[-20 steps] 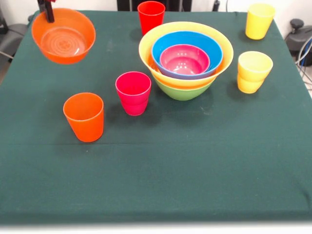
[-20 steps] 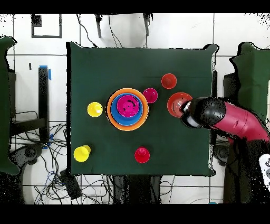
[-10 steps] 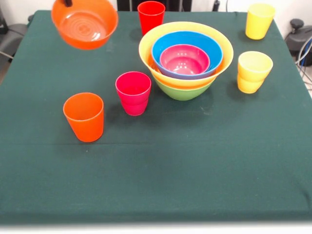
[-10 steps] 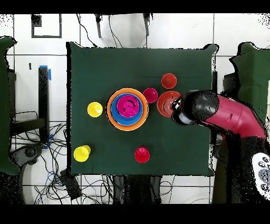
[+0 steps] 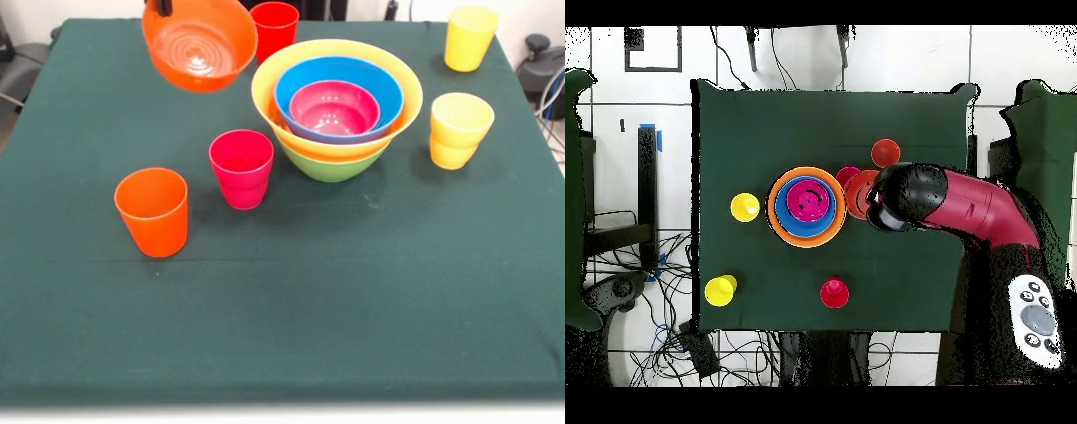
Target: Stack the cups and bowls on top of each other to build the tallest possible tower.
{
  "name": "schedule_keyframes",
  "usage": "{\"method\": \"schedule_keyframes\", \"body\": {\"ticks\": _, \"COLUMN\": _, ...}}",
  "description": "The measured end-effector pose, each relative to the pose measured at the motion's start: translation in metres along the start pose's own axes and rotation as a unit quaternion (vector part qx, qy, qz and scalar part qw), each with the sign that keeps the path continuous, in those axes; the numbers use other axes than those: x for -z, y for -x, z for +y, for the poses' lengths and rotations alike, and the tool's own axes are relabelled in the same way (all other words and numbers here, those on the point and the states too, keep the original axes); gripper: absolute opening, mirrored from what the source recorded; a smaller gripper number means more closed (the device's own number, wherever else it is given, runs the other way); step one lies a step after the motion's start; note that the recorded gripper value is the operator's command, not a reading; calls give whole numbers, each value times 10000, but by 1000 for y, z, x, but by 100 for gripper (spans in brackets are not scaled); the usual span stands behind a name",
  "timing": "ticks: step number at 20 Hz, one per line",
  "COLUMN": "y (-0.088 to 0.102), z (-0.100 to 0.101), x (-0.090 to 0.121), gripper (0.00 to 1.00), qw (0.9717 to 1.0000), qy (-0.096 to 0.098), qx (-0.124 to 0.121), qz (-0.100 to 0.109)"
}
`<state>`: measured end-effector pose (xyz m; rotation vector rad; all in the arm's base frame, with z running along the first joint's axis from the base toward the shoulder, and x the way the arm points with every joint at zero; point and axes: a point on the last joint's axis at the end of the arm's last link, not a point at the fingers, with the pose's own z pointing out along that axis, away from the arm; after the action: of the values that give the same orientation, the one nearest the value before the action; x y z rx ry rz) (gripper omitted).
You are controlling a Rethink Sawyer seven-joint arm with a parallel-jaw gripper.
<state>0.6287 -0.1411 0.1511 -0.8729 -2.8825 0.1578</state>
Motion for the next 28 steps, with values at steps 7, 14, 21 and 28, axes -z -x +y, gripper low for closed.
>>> {"method": "schedule_keyframes", "body": {"ticks": 7, "y": 14, "z": -13, "x": -21, "gripper": 0, "qw": 9999, "qy": 6, "qx": -128, "qz": 106}}
{"method": "schedule_keyframes", "body": {"ticks": 14, "y": 34, "z": -75, "x": -68, "gripper": 0, "qw": 9974, "qy": 7, "qx": -588, "qz": 406}}
{"method": "schedule_keyframes", "body": {"ticks": 21, "y": 29, "z": -112, "x": -107, "gripper": 0, "qw": 9954, "qy": -128, "qx": -728, "qz": 614}}
{"method": "schedule_keyframes", "body": {"ticks": 28, "y": 22, "z": -115, "x": -129, "gripper": 0, "qw": 9965, "qy": -209, "qx": -610, "qz": 524}}
